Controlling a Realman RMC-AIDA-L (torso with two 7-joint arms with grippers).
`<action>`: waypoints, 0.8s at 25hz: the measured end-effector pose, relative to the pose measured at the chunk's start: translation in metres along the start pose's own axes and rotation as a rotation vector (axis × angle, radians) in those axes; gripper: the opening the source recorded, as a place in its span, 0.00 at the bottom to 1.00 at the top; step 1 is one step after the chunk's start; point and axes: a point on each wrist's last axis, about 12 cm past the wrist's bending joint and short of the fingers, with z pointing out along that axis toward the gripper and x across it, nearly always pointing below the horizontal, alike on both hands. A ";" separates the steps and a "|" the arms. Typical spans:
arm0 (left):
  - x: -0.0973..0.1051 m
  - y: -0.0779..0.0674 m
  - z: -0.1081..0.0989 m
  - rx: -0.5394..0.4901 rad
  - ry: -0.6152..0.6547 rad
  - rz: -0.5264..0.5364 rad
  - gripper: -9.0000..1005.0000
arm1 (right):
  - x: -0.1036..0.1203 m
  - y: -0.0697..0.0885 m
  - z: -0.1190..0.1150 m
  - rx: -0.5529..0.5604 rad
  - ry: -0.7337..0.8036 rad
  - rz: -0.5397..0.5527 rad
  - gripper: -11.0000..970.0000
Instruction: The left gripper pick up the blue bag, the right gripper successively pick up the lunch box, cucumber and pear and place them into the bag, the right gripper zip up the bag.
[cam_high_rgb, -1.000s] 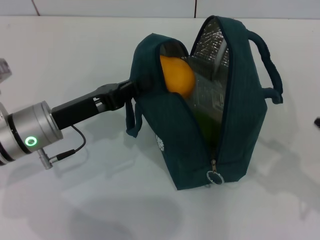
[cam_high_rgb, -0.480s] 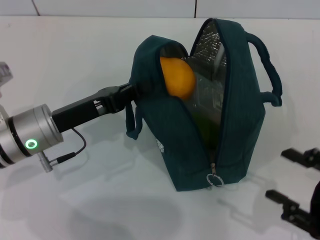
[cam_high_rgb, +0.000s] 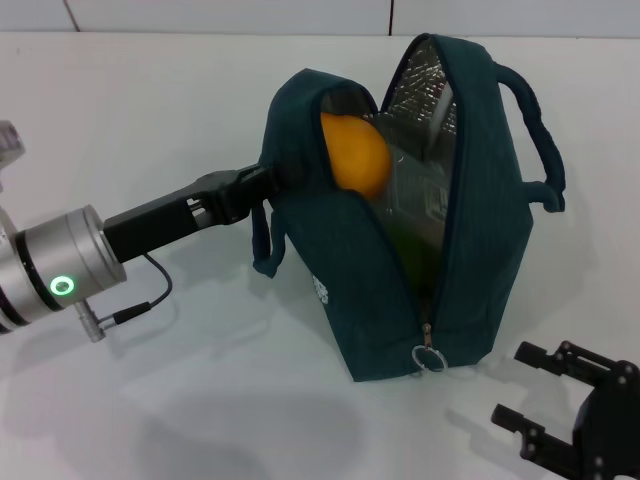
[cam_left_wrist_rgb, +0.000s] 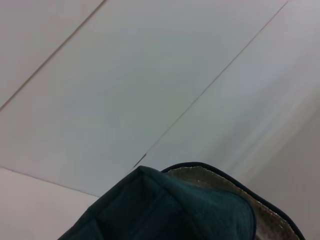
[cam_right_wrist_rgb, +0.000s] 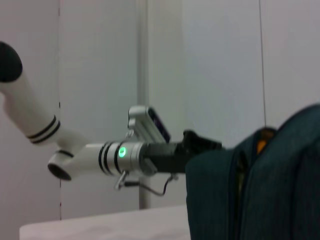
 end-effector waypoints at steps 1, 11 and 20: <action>0.000 0.000 0.001 0.002 0.001 0.001 0.13 | 0.001 0.000 0.001 -0.002 0.007 0.004 0.61; -0.002 0.000 0.002 0.005 -0.001 0.004 0.13 | 0.002 -0.006 0.012 -0.027 0.032 0.046 0.61; -0.002 0.000 0.003 0.007 -0.004 0.004 0.13 | 0.003 -0.014 0.023 -0.034 0.057 0.086 0.61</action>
